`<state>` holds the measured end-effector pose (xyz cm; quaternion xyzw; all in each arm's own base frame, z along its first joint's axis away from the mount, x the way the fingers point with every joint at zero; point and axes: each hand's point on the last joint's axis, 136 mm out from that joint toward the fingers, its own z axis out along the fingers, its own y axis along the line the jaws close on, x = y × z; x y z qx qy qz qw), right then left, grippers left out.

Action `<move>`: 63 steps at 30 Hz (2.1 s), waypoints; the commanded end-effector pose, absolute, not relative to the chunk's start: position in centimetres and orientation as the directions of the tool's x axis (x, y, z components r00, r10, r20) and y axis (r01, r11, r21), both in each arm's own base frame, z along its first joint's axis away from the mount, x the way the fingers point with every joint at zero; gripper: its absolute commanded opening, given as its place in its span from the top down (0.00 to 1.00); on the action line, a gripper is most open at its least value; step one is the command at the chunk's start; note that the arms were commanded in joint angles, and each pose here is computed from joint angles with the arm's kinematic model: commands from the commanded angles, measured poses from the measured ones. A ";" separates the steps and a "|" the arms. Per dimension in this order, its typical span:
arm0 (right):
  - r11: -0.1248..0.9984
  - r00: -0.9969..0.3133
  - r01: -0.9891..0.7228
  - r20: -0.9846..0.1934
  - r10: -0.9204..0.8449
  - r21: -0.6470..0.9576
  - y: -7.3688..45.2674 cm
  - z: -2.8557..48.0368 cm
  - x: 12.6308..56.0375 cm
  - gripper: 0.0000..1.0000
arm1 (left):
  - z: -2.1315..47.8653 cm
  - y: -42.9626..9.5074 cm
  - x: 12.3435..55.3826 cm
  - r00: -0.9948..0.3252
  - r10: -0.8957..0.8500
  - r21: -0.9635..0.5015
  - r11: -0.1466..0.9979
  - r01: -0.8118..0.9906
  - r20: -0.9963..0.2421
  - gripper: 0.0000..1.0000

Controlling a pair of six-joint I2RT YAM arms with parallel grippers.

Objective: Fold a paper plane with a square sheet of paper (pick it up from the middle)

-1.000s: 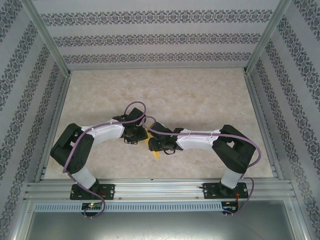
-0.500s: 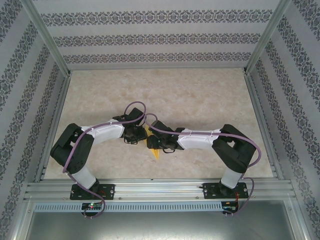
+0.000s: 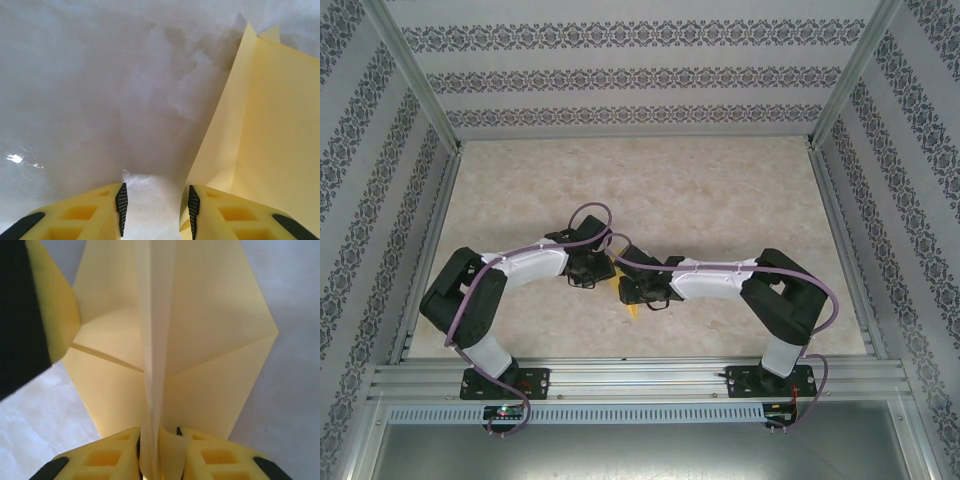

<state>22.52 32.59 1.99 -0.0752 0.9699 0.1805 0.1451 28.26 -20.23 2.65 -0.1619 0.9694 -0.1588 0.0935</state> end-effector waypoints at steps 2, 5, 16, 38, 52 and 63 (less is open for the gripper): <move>0.934 -0.942 -0.212 -0.313 -0.118 0.288 32.7 1.6 22.8 0.75 | 3.6 -19.5 28.2 -0.924 -0.351 -0.341 0.896 -0.285 -0.150 0.60; 0.934 -0.941 -0.219 -0.314 -0.126 0.281 32.7 1.6 22.9 0.75 | 4.0 -19.5 28.2 -0.923 -0.348 -0.352 0.895 -0.276 -0.162 0.59; 0.961 -0.918 -0.208 -0.376 -0.128 0.180 30.7 5.0 25.2 0.91 | 8.8 -16.3 28.0 -0.838 -0.426 -0.378 0.878 -0.293 -0.340 0.57; 0.995 -0.969 -0.090 -0.234 -0.078 0.040 26.6 2.8 34.4 0.83 | 13.8 -7.7 24.3 -0.601 -0.542 -0.412 0.839 -0.356 -0.587 0.45; 1.000 -0.993 0.007 -0.114 0.011 0.030 25.6 -3.1 31.9 0.78 | 13.4 -8.6 24.6 -0.642 -0.528 -0.407 0.846 -0.344 -0.556 0.44; 0.995 -0.972 0.043 -0.225 0.061 0.087 26.3 0.6 33.9 0.75 | 14.0 -9.0 24.4 -0.644 -0.524 -0.430 0.846 -0.316 -0.558 0.43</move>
